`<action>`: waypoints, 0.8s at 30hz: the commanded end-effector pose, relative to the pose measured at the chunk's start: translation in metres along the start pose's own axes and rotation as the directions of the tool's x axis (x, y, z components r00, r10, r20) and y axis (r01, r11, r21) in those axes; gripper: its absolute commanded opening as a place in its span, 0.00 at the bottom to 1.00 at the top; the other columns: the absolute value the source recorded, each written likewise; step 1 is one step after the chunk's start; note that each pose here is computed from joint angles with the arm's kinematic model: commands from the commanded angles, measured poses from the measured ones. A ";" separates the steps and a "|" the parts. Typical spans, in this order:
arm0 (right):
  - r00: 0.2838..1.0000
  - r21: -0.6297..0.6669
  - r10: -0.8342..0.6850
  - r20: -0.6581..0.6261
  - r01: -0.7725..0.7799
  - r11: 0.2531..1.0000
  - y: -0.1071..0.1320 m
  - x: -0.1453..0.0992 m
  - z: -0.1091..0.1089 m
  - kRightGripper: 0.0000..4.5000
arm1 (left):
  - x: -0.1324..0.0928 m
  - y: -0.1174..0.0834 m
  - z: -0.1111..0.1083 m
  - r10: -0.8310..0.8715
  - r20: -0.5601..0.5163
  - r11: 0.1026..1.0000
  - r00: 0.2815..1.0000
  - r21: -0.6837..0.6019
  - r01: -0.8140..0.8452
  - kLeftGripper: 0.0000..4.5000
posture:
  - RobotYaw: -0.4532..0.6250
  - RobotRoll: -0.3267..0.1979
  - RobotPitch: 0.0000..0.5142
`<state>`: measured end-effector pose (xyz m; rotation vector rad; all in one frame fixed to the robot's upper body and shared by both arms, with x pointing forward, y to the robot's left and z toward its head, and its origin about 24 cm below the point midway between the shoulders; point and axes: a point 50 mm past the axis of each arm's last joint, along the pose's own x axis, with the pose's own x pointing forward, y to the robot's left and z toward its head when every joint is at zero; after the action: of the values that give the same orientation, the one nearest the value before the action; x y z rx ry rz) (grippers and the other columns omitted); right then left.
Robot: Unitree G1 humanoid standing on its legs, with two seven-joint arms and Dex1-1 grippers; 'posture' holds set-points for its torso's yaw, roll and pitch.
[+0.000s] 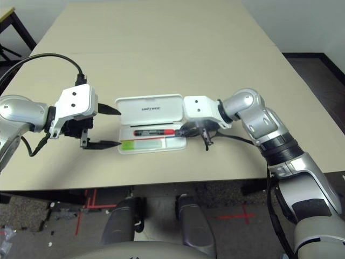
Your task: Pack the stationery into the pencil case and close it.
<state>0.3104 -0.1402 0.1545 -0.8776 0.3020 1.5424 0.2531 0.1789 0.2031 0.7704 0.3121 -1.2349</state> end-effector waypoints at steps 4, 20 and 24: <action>1.000 -0.011 0.029 -0.003 -0.029 1.000 0.001 0.011 0.000 0.07 | -0.003 -0.002 0.002 0.014 -0.007 1.000 1.000 0.010 -0.014 1.00 | 0.46 0.62 0.27; 0.992 0.062 -0.019 0.125 0.011 0.998 0.000 -0.011 0.003 1.00 | -0.003 0.001 -0.002 0.026 -0.017 1.000 1.000 0.006 -0.026 1.00 | 0.46 0.62 0.26; 0.987 0.204 -0.071 0.147 0.041 0.978 0.001 -0.050 -0.005 1.00 | -0.004 0.000 -0.005 0.029 -0.029 1.000 0.999 -0.003 -0.030 1.00 | 0.46 0.62 0.26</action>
<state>0.3104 -0.1693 0.1736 -0.6612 0.3140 1.5028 0.2531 0.1812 0.2022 0.7775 0.3190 -1.2190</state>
